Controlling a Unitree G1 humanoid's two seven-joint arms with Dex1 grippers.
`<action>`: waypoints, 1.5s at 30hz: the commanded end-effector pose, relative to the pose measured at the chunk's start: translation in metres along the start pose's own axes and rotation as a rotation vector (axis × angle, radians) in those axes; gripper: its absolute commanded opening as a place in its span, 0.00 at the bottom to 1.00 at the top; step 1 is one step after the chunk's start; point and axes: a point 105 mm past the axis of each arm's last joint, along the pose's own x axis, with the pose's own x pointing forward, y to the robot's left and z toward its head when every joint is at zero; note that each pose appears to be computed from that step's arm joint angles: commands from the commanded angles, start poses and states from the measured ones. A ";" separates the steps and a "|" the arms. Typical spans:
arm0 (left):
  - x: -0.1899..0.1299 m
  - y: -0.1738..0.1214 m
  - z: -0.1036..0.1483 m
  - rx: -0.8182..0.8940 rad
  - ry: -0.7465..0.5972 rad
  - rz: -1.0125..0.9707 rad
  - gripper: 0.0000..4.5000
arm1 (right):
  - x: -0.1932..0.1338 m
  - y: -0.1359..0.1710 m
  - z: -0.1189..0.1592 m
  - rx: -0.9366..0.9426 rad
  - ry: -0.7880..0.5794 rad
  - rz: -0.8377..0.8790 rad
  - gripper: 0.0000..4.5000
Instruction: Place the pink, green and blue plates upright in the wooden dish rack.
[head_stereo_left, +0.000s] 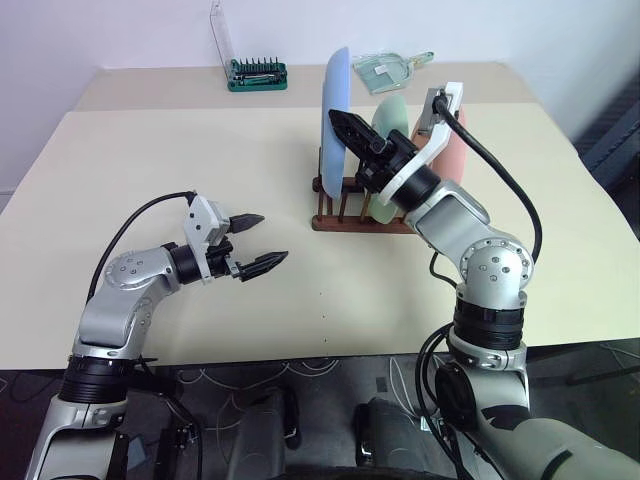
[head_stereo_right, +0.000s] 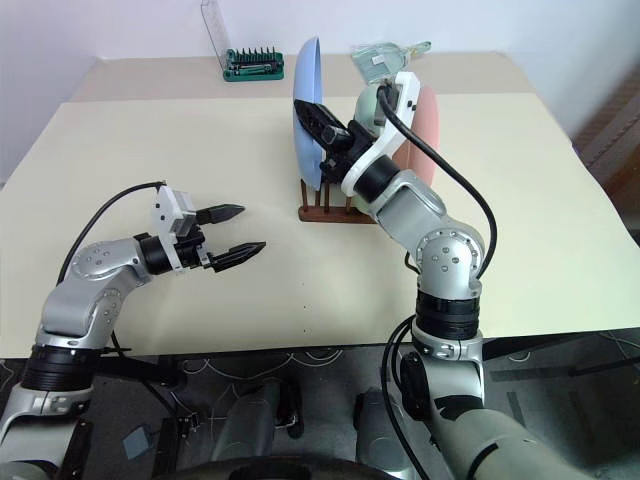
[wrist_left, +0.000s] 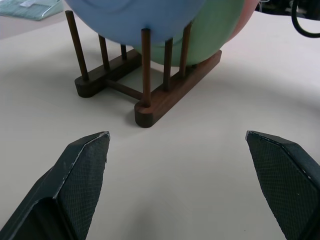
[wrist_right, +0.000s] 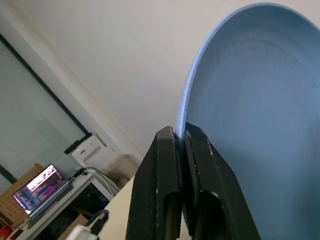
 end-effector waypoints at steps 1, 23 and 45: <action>-0.003 0.002 0.016 0.046 -0.036 0.003 1.00 | -0.001 0.008 0.007 0.009 -0.028 0.036 0.01; 0.000 -0.001 0.014 0.036 -0.041 -0.004 1.00 | 0.000 0.022 0.033 -0.163 -0.048 0.061 0.99; -0.039 0.040 -0.014 0.021 0.061 0.167 1.00 | -0.184 -0.040 0.089 -0.887 0.262 -0.243 0.99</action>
